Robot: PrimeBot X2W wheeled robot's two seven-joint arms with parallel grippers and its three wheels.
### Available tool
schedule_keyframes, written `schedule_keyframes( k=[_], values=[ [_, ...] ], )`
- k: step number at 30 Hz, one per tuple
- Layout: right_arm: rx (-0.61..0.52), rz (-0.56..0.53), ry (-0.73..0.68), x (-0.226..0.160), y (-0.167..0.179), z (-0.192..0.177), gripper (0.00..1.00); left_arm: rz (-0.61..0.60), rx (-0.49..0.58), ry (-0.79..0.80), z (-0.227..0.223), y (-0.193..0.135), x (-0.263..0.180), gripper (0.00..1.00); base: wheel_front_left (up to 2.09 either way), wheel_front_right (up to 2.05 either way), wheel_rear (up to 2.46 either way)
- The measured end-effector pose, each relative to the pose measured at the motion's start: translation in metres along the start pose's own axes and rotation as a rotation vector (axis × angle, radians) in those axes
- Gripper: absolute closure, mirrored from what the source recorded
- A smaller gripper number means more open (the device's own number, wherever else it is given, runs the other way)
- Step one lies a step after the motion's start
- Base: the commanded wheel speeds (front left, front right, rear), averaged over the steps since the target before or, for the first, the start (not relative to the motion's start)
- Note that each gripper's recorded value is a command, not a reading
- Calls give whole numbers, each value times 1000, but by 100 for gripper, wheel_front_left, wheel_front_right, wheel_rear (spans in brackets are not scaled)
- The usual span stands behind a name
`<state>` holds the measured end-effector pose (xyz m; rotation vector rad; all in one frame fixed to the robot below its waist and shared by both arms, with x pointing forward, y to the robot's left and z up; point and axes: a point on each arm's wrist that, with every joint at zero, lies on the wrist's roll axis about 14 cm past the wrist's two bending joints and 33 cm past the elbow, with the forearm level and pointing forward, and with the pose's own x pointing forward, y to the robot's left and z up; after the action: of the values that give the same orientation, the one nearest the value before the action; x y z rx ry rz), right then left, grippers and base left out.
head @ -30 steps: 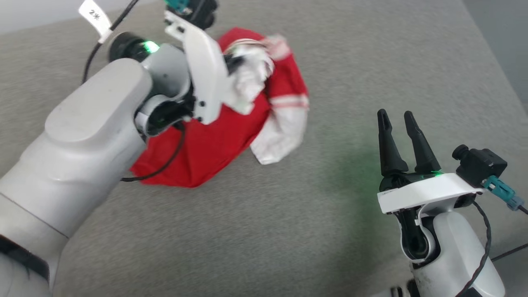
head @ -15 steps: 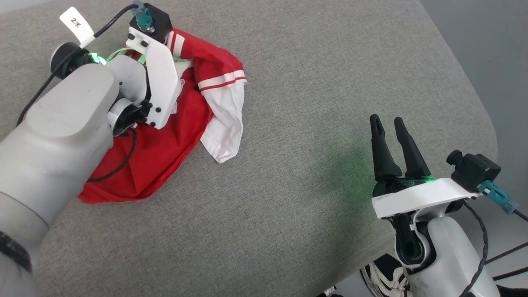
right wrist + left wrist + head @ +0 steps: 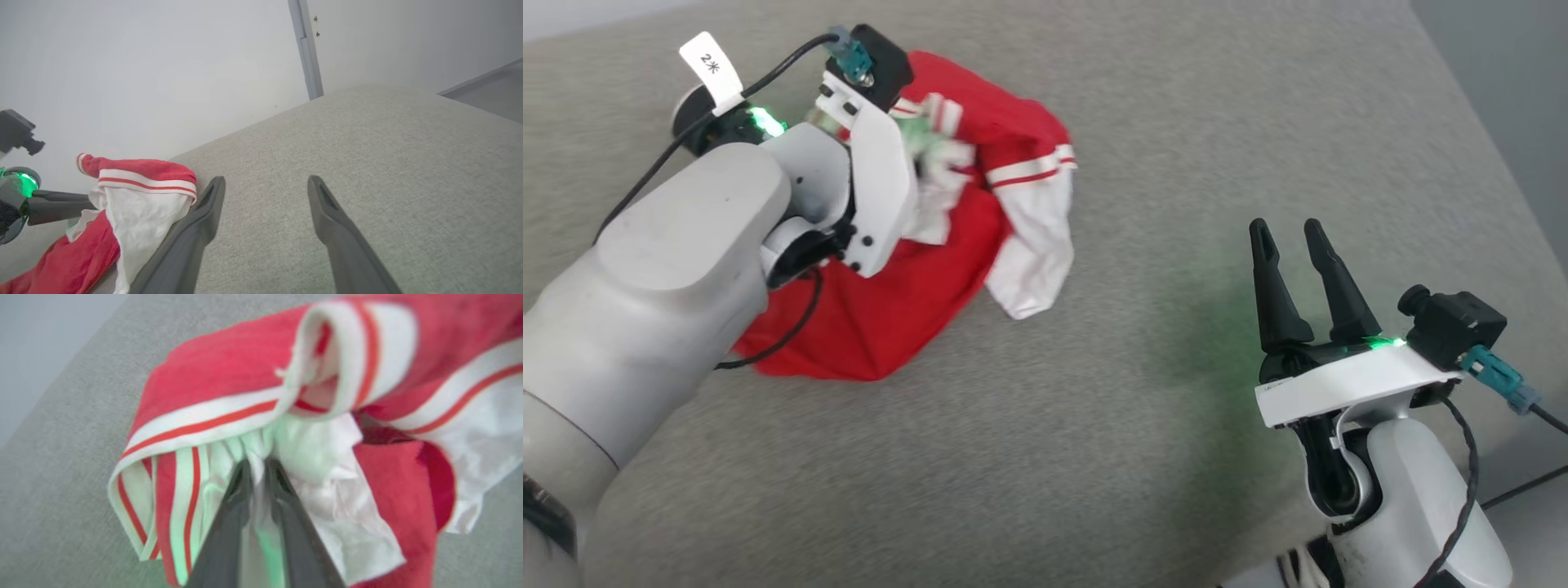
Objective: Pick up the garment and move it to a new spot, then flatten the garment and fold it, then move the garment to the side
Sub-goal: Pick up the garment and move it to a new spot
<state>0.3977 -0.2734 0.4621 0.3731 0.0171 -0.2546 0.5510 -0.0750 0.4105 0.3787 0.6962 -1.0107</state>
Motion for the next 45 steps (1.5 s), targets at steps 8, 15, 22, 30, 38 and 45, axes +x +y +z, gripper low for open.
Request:
schedule_keyframes(
  k=[8,15,22,30,38,45],
  values=[
    [-73,117,4,11,37,-4,0,12,-104,-236,25,-7,-51,0,0,0,0],
    [-133,212,18,10,62,-10,0,168,-355,-389,-29,16,-96,0,0,0,0],
    [-187,278,35,9,71,-13,0,357,-608,-475,-107,23,-144,0,0,0,0],
    [-201,327,35,6,83,-13,0,601,-749,-522,-180,31,-216,0,0,0,0],
    [-206,347,17,-6,87,-6,0,839,-791,-598,-229,20,-279,0,0,0,0],
    [-210,339,-10,-9,83,4,0,947,-713,-646,-239,0,-304,0,0,0,0]
  ],
)
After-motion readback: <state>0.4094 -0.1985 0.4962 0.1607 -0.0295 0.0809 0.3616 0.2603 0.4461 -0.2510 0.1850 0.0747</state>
